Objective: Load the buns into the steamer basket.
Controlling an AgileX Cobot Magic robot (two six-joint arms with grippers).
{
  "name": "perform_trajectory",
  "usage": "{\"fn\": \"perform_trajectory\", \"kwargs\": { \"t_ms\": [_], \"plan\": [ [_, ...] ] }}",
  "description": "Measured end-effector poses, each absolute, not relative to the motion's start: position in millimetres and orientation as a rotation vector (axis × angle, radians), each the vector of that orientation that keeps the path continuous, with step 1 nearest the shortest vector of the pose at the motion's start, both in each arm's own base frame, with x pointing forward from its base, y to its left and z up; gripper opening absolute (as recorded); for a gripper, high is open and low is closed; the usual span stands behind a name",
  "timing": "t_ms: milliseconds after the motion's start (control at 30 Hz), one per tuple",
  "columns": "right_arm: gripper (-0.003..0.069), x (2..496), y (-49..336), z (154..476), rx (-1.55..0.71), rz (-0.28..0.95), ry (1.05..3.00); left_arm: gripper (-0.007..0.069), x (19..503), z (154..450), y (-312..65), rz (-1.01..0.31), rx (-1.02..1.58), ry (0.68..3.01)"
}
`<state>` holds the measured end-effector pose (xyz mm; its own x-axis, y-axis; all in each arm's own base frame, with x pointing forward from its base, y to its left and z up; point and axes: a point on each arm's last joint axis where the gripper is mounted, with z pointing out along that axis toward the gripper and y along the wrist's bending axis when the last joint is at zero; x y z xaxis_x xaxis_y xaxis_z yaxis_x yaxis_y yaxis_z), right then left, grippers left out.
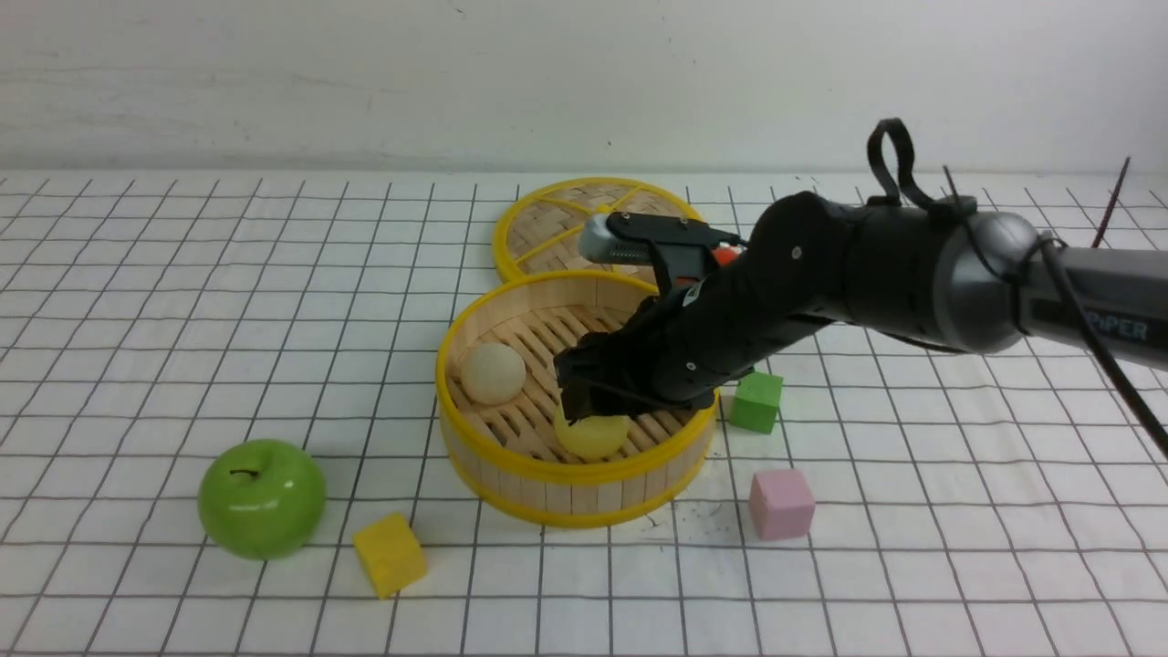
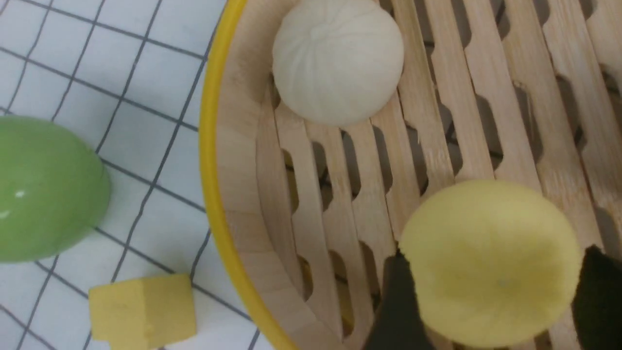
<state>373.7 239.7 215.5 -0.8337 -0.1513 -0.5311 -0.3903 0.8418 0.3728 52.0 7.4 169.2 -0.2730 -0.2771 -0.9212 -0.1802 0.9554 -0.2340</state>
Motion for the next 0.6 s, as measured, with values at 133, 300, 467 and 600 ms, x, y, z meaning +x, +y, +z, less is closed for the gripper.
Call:
{"fn": "perform_trajectory", "kwargs": {
  "t_ms": [133, 300, 467, 600],
  "plan": [
    [0.0528, 363, 234, 240, -0.484, 0.632, 2.530, 0.0238, 52, 169, 7, -0.097, -0.335, 1.858],
    [0.0529, 345, 222, 278, -0.473, 0.604, 2.529, 0.0238, 52, 169, 7, -0.097, -0.335, 1.858],
    [0.0508, 318, 196, 323, -0.436, 0.462, 2.546, 0.0238, 52, 169, 7, -0.097, -0.335, 1.858],
    [0.0429, 293, 168, 358, -0.392, 0.301, 2.535, 0.0238, 52, 169, 7, -0.097, -0.335, 1.858]
  ]
}}
